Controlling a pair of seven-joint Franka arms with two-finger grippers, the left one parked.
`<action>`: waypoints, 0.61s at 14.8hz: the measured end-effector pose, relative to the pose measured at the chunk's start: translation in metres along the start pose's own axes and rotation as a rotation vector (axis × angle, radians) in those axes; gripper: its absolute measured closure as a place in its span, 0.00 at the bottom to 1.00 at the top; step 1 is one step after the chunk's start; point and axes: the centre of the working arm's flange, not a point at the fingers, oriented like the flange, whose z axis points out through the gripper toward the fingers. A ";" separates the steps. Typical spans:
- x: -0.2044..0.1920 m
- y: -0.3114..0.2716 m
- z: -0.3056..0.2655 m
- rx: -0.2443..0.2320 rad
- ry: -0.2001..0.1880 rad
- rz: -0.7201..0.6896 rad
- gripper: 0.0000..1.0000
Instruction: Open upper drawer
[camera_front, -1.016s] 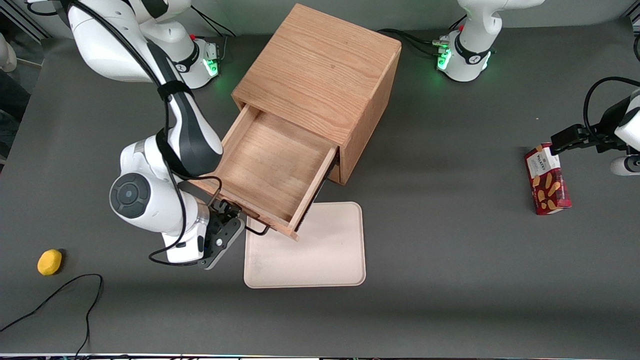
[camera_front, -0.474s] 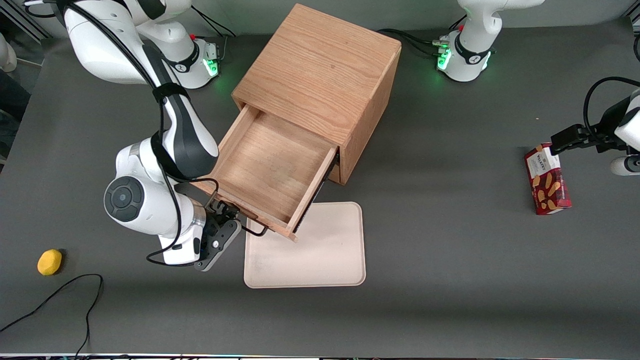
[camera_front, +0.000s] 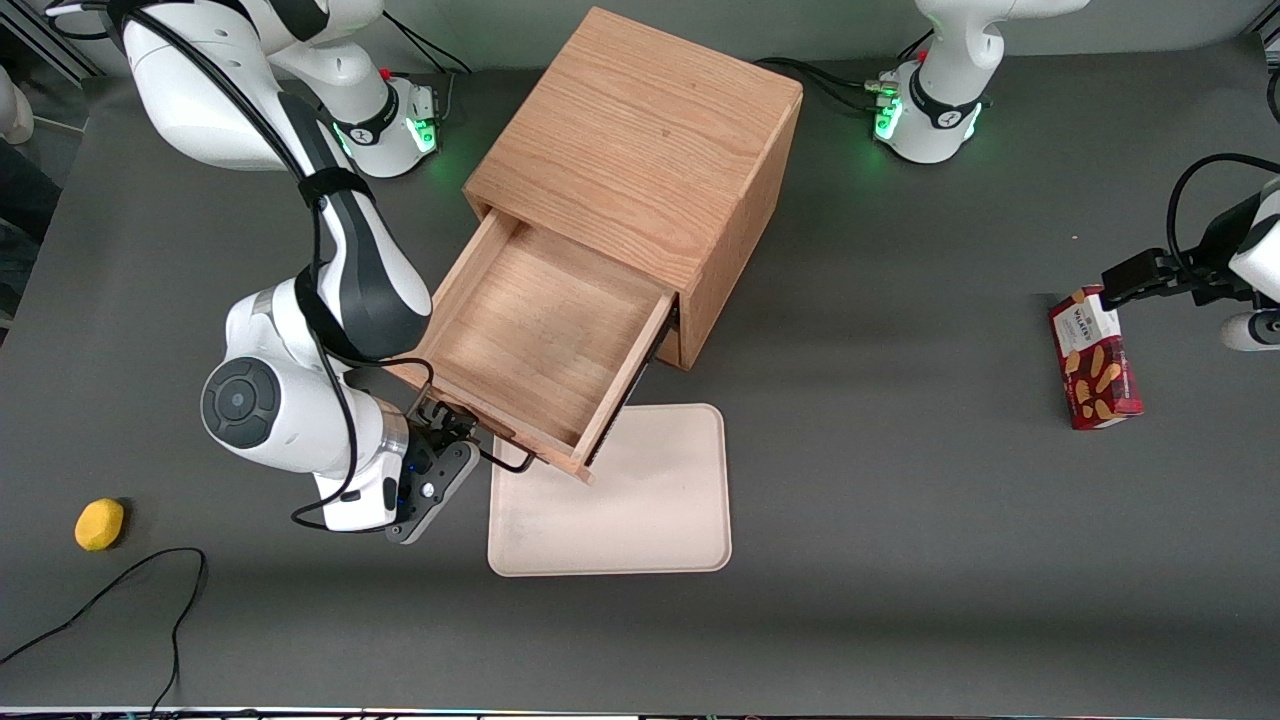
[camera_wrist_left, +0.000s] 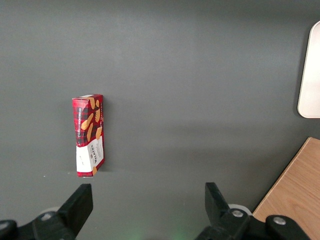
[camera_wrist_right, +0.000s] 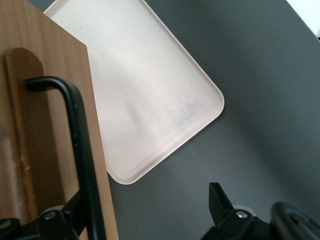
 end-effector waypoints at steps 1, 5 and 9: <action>0.000 0.000 -0.005 0.004 -0.005 0.000 0.00; -0.003 0.003 -0.037 0.027 -0.007 0.008 0.00; -0.012 -0.001 -0.071 0.038 -0.016 0.025 0.00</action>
